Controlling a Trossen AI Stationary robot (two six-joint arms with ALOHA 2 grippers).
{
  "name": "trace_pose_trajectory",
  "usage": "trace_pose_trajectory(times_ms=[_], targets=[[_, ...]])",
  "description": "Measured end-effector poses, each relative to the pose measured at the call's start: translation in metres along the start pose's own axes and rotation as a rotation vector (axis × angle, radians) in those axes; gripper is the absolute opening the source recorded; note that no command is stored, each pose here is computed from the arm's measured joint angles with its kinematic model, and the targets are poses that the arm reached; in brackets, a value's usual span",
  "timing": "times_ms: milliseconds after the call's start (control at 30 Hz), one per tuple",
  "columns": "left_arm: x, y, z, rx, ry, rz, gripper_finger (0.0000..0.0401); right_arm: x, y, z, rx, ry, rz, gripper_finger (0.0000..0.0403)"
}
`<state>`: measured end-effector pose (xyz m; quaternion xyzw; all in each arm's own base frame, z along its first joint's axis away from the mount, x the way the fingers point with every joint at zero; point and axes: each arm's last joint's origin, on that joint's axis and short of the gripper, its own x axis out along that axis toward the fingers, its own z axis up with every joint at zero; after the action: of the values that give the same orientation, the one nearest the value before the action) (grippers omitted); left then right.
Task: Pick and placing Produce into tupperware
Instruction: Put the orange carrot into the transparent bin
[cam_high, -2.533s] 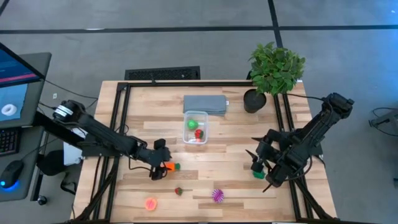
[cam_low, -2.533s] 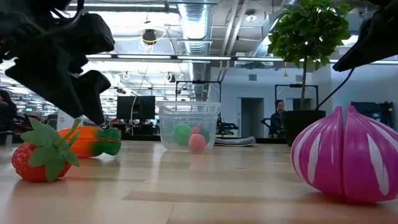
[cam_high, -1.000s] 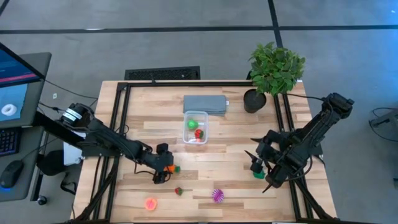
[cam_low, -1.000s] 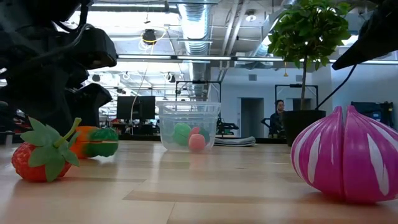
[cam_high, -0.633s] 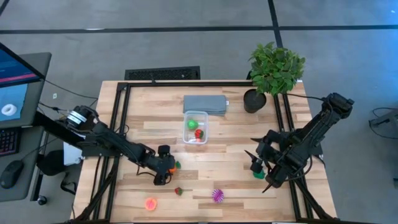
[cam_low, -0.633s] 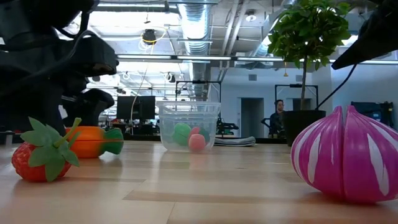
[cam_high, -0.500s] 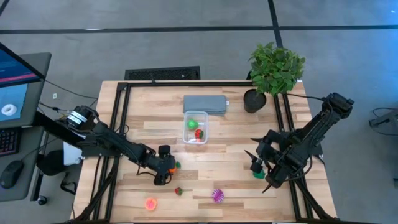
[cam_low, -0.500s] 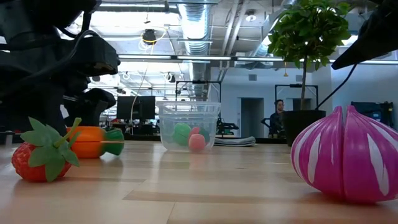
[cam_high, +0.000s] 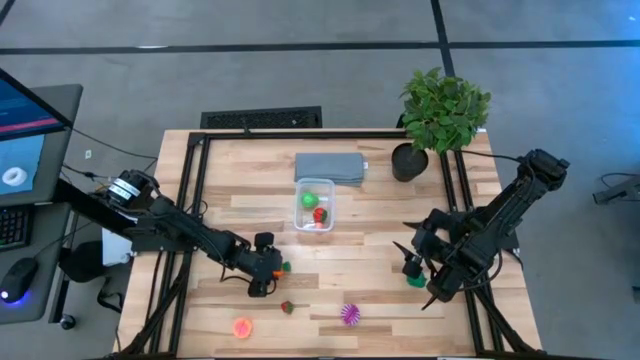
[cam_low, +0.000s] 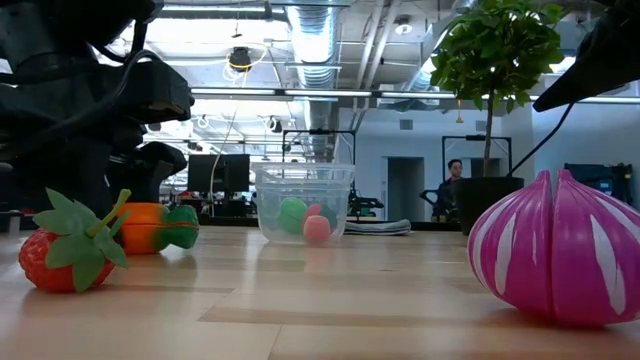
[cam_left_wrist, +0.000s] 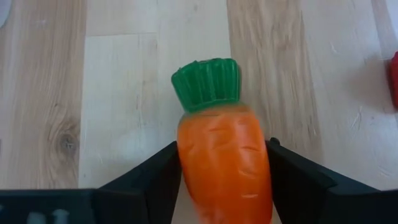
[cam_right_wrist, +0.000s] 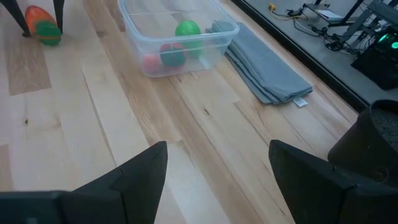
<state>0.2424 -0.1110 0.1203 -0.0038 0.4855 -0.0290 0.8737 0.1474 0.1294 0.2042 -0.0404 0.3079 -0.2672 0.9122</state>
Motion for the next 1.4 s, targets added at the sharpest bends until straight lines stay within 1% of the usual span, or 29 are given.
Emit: trace_pose_trajectory(times_ms=[200,400,633,800,900,1167,1267,1400], targets=[[-0.005,0.001,0.001,-0.002,-0.012,-0.004,0.0190,0.000,0.000,0.000,0.005,-0.001,0.003,0.0306],[-0.015,0.001,0.006,0.001,-0.056,-0.008,0.0183,0.000,0.001,0.000,0.006,-0.002,0.003,0.0306],[-0.021,0.003,0.009,0.019,-0.095,0.029,0.0183,0.000,0.001,0.000,0.006,-0.002,0.004,0.0306],[-0.030,0.006,0.014,0.017,-0.150,0.067,0.0183,0.000,0.001,0.000,0.006,-0.002,0.004,0.0306],[-0.037,0.011,0.018,0.017,-0.190,0.099,0.0182,0.000,0.001,0.000,0.006,-0.002,0.004,0.0306],[-0.053,0.031,0.031,0.013,-0.298,0.259,0.0182,0.000,0.001,0.000,0.006,-0.002,0.004,0.0306],[-0.054,0.040,0.037,0.029,-0.333,0.286,0.0182,0.000,0.001,0.000,0.006,-0.002,0.004,0.0306],[-0.054,0.053,0.047,0.052,-0.383,0.287,0.0182,0.001,0.002,-0.001,0.000,0.000,0.000,0.0306]])
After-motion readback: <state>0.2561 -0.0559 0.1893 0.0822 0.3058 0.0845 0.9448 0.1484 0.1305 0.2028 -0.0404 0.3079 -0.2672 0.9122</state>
